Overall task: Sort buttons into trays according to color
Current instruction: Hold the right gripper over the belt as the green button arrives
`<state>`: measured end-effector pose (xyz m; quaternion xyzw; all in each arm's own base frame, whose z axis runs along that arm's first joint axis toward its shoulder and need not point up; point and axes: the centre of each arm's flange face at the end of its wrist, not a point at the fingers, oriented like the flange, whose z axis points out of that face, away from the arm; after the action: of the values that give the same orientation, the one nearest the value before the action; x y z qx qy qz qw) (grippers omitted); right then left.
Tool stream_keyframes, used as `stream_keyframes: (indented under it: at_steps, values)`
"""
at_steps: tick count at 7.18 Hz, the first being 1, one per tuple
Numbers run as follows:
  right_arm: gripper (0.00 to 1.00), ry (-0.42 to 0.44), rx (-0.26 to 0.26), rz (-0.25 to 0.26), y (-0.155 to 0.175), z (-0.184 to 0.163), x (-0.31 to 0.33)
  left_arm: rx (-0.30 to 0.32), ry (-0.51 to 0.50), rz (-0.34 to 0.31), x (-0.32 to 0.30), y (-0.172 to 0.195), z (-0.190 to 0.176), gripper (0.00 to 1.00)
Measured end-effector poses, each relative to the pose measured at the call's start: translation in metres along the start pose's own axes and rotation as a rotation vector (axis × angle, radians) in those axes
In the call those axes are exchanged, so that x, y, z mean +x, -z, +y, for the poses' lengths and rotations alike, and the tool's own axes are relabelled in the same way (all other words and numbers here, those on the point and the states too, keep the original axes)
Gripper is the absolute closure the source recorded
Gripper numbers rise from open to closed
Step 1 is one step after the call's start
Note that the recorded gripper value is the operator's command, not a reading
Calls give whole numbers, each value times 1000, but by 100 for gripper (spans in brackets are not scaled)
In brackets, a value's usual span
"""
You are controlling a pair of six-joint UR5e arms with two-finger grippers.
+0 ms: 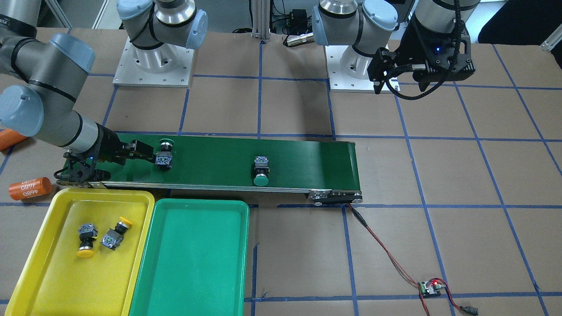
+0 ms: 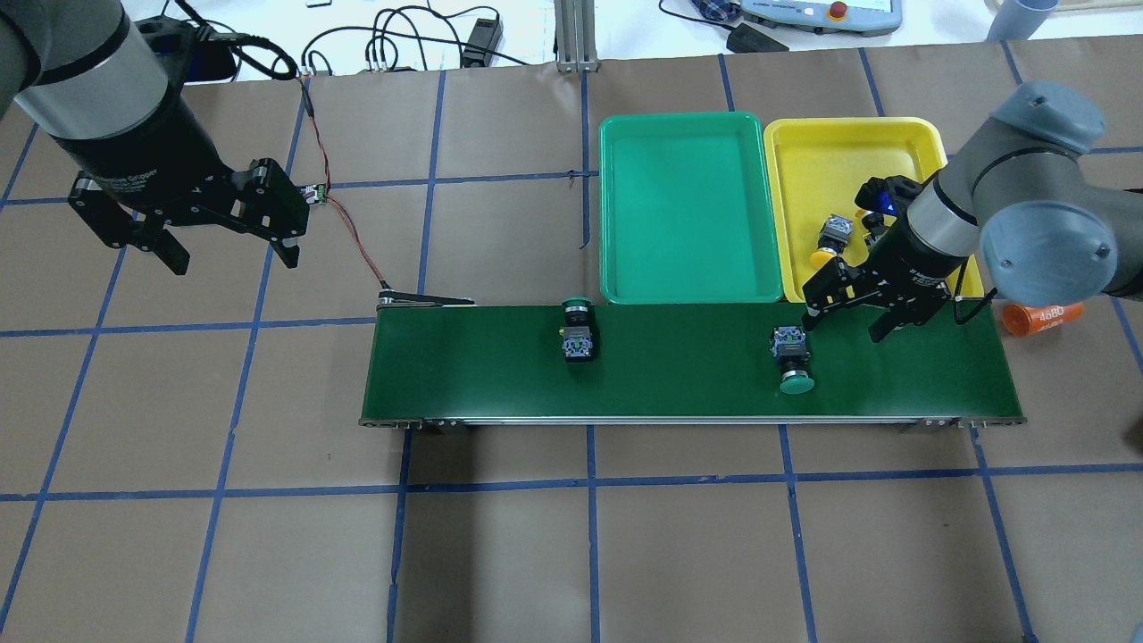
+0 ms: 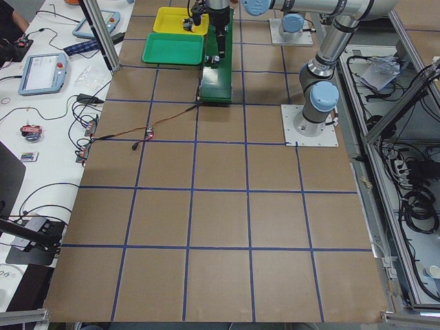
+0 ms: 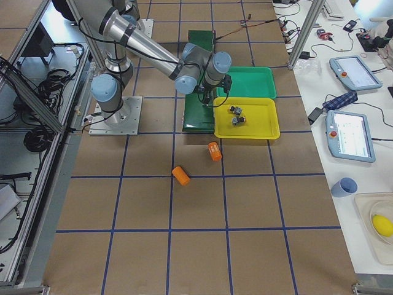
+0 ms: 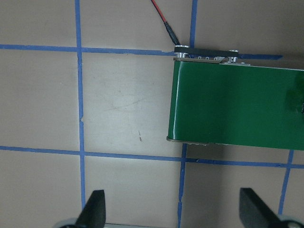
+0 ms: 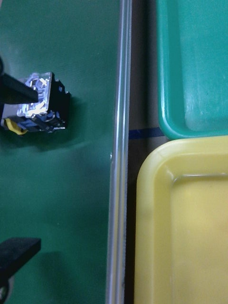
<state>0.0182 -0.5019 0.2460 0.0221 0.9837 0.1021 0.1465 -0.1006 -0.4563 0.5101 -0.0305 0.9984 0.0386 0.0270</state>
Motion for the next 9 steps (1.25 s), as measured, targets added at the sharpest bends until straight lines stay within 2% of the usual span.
stream_keyframes:
  at_steps: [6,9]
  values:
    - [0,3,-4,8,-1,1,1,2,-1,8,2,-1,-3,0]
    - [16,1,-23,57,-3,4,5,2,-3,1,1,0,0,0]
